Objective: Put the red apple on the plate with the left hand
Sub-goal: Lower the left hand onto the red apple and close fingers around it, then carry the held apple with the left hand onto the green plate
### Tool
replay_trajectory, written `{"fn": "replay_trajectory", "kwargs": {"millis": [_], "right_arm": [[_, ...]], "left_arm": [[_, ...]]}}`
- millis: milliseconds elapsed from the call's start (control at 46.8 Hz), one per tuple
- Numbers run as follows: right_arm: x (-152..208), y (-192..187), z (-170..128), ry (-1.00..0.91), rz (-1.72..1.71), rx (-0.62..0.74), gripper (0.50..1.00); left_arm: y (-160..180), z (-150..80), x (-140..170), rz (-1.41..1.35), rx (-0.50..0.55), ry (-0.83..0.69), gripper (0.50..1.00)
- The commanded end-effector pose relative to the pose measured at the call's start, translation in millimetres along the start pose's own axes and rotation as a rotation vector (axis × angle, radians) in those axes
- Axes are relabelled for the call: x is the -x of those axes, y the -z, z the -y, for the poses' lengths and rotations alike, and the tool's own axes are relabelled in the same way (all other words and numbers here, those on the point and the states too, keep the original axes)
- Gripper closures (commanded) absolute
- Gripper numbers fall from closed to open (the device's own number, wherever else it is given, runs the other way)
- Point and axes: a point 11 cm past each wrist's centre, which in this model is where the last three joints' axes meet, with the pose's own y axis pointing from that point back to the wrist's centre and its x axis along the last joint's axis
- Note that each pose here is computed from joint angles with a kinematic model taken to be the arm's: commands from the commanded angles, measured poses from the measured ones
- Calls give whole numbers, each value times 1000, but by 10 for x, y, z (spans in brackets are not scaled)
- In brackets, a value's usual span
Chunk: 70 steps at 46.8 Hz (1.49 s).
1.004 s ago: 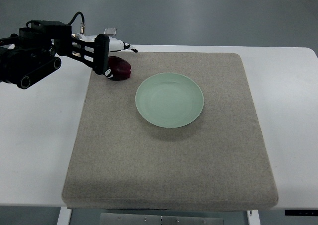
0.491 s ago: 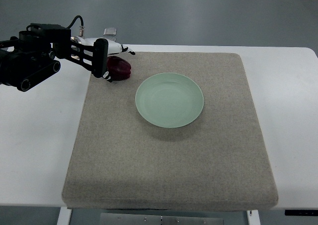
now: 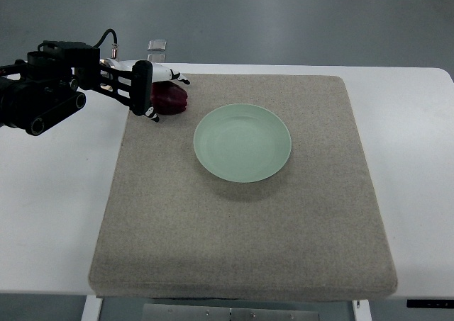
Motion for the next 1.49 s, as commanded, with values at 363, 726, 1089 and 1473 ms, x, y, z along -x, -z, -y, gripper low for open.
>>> {"fn": "replay_trajectory", "kwargs": {"millis": [363, 726, 1089, 1473], "right_arm": [[0, 0, 0, 0, 0, 0, 536], [0, 0, 0, 0, 0, 0, 536], [0, 0, 0, 0, 0, 0, 536], [0, 0, 0, 0, 0, 0, 536]], "left_arm": [[29, -4, -6, 5, -8, -19, 694], [20, -1, -7, 4, -7, -10, 907], [-124, 8, -194, -24, 36, -60, 902], [-735, 29, -297, -53, 226, -89, 887]]}}
